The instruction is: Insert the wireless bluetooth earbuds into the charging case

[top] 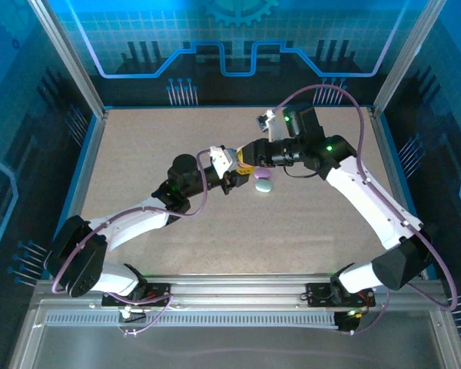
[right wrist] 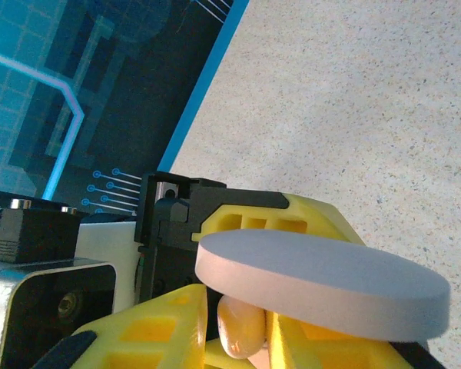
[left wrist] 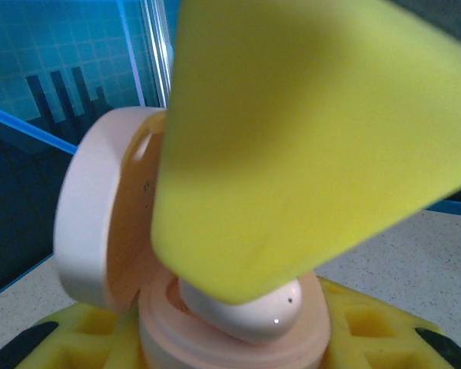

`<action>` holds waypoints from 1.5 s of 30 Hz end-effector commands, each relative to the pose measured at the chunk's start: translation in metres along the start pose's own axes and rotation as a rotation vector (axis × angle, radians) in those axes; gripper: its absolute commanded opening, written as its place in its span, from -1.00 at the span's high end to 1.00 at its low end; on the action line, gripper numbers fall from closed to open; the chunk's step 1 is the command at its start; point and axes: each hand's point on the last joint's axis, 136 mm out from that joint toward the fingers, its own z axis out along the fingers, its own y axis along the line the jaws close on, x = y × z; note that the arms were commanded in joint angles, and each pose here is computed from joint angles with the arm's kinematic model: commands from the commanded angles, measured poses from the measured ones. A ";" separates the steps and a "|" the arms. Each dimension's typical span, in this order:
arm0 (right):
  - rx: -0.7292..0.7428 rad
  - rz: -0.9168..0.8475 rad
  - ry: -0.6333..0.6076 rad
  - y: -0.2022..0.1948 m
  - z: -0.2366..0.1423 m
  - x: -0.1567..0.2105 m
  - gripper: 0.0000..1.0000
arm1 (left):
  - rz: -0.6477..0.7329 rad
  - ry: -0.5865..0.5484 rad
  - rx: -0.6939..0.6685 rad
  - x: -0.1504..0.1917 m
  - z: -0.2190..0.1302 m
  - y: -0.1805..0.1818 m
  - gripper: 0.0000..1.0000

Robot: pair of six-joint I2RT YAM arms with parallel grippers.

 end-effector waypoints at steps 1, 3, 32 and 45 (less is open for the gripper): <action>0.043 -0.011 0.013 -0.003 0.002 0.002 0.43 | 0.038 -0.086 0.004 -0.027 0.001 -0.002 0.43; 0.039 -0.012 0.013 -0.001 0.002 0.002 0.43 | 0.037 -0.087 0.005 -0.027 0.001 -0.003 0.44; 0.031 -0.044 -0.043 0.010 -0.017 -0.004 0.36 | 0.042 -0.072 -0.004 -0.024 0.001 -0.001 0.44; -0.026 -0.082 -0.077 0.023 -0.024 -0.006 0.32 | 0.040 -0.068 -0.002 -0.023 0.001 -0.002 0.44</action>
